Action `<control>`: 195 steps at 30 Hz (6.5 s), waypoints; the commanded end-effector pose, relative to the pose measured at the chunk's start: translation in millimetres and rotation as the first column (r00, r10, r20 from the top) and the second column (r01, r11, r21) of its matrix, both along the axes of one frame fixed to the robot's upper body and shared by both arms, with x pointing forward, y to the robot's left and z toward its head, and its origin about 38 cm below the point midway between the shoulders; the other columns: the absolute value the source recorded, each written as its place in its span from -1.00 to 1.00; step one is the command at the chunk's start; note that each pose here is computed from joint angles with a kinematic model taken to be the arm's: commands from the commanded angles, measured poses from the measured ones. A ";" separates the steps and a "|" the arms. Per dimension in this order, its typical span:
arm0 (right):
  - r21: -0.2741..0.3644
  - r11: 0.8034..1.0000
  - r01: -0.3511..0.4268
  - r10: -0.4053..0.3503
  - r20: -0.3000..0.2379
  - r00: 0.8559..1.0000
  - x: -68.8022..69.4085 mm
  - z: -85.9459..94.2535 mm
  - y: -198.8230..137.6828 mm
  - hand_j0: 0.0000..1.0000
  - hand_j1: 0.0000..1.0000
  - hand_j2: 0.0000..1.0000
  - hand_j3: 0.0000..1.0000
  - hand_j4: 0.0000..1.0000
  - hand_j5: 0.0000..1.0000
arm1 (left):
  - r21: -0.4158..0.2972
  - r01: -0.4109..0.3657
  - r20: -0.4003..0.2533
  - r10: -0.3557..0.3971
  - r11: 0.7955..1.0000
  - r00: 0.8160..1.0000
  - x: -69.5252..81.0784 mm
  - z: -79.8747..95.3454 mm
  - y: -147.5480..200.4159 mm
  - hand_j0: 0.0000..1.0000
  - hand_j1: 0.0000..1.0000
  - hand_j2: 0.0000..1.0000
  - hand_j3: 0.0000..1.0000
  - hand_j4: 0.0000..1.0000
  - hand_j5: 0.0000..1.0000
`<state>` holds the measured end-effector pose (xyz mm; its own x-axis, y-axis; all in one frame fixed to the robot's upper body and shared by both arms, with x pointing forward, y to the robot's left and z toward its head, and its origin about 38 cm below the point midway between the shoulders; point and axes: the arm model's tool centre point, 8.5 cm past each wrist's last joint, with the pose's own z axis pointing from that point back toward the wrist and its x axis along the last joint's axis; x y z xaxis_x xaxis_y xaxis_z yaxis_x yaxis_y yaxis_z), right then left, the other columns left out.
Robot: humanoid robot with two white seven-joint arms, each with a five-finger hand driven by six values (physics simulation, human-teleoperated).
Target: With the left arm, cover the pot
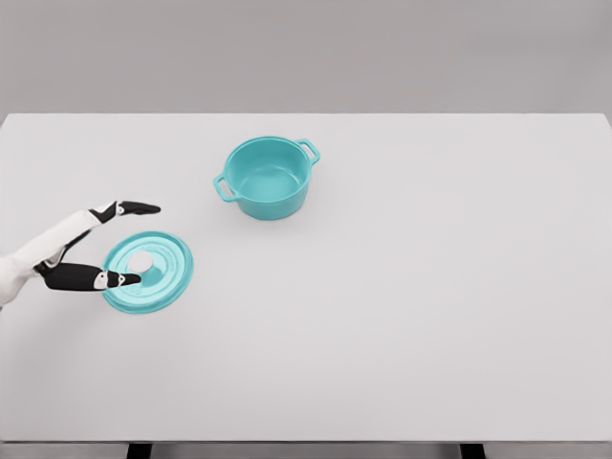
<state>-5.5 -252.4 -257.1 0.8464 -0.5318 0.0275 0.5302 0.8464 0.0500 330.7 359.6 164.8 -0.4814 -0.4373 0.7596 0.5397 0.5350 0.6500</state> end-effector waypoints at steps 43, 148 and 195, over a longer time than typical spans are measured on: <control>0.001 1.000 0.000 0.000 -0.001 1.000 -0.4 0.0 0.1 1.00 1.00 1.00 1.00 1.00 1.00 | 0.041 -0.082 -0.066 0.085 0.996 0.994 4.5 -46.7 15.5 0.56 0.56 0.56 0.56 0.56 0.56; 0.001 1.000 0.000 0.000 -0.001 1.000 -0.4 0.0 0.1 1.00 1.00 1.00 1.00 1.00 1.00 | 0.038 -0.133 -0.121 0.137 0.990 0.983 7.9 -82.7 15.5 0.11 0.11 0.11 0.11 0.11 0.11; 0.000 1.000 -0.001 0.001 0.000 1.000 0.1 0.0 0.0 1.00 1.00 1.00 1.00 1.00 1.00 | 0.056 -0.027 -0.064 0.031 0.998 0.997 29.9 -34.3 -27.0 -0.11 -0.11 -0.11 -0.11 -0.11 -0.11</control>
<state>-5.5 -252.4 -257.1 0.8464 -0.5318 0.0274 0.5302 0.8464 0.0500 360.8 333.9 130.2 -0.4344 -0.4885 0.7567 0.5602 0.5113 0.6517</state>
